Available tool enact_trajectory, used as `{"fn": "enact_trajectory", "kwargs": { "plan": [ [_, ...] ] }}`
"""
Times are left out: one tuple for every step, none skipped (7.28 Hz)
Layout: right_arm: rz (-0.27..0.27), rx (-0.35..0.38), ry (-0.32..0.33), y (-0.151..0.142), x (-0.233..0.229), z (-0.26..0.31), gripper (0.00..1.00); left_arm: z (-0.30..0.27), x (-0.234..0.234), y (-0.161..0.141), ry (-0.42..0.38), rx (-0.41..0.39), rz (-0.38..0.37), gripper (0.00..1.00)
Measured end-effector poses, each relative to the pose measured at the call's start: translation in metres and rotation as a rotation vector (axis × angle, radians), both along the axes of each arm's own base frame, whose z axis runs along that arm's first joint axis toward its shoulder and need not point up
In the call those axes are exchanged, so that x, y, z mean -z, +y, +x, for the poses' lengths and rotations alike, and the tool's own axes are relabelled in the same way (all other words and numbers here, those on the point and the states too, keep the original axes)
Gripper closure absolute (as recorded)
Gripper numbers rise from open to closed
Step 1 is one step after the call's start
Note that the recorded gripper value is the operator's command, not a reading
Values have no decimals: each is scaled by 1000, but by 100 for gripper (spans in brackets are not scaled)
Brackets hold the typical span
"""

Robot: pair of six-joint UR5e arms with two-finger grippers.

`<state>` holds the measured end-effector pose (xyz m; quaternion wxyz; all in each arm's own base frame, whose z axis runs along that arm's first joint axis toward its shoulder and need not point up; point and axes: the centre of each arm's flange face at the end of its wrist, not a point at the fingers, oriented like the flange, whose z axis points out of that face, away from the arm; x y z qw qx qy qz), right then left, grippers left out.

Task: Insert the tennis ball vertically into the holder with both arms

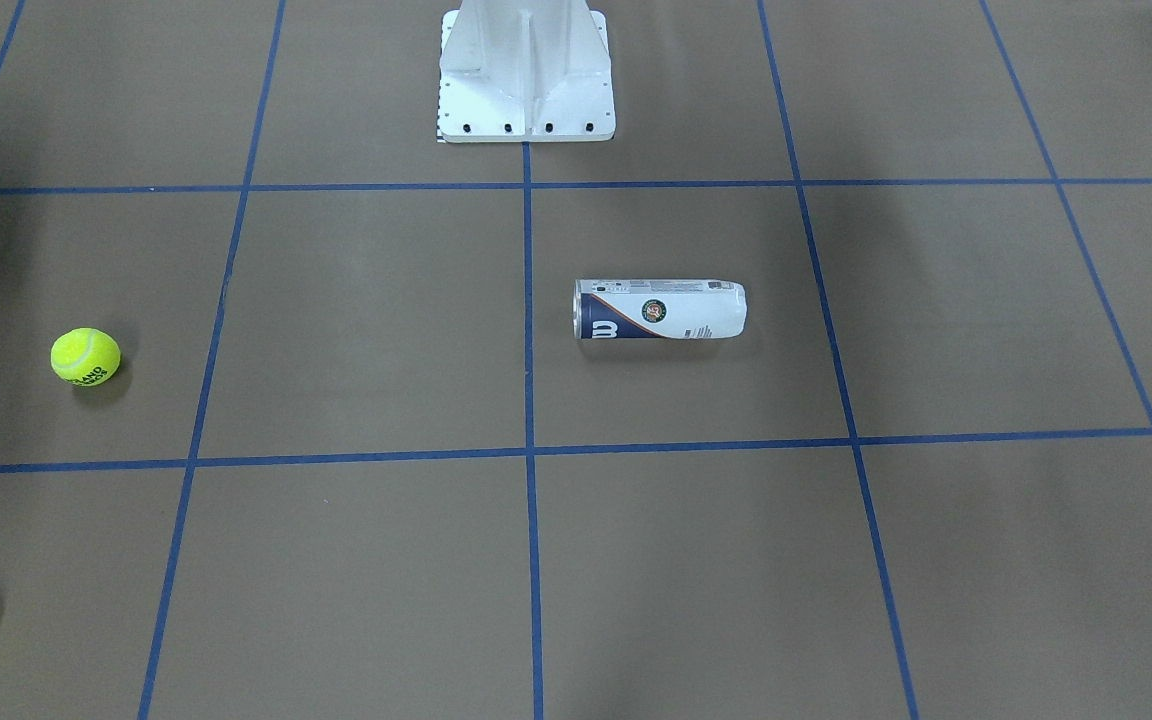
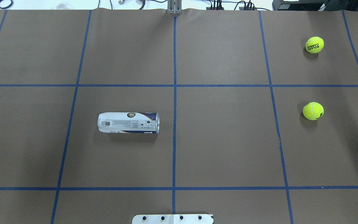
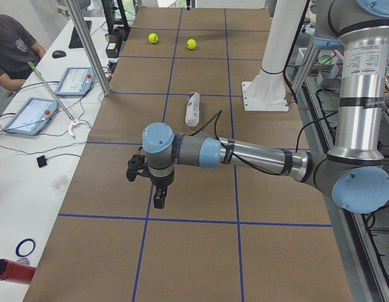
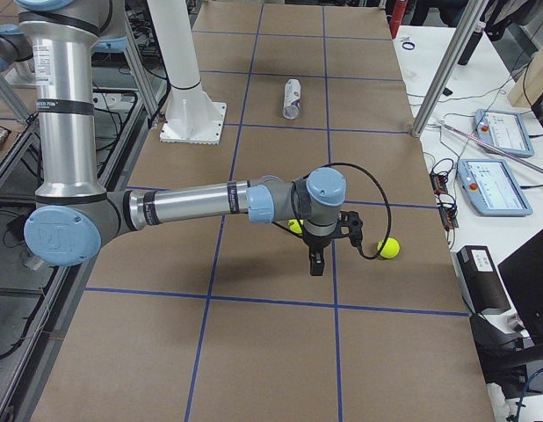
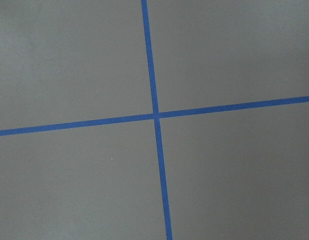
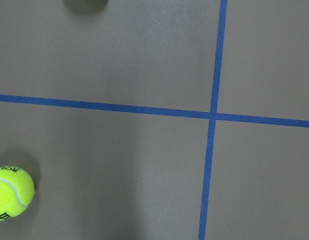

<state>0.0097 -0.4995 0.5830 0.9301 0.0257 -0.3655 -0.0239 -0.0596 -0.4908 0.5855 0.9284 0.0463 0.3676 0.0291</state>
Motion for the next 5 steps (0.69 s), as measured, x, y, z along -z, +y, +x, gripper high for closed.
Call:
{"fn": "enact_trajectory", "kwargs": {
  "plan": [
    [4,-8,1,0,2,4,0,0,-6,0,0,-2,-9,0],
    [7,-18,1,-1,3,9,0,0,-12,0,-2,-4,-16,0],
    [10,-23,1,-2,5,11,0,0,-15,1,-3,-5,-18,0],
    [11,-25,2,-3,5,12,0,0,-15,2,-2,-5,-9,0],
    [8,-25,2,-3,3,12,0,0,-14,3,-1,-4,7,0]
  ]
}}
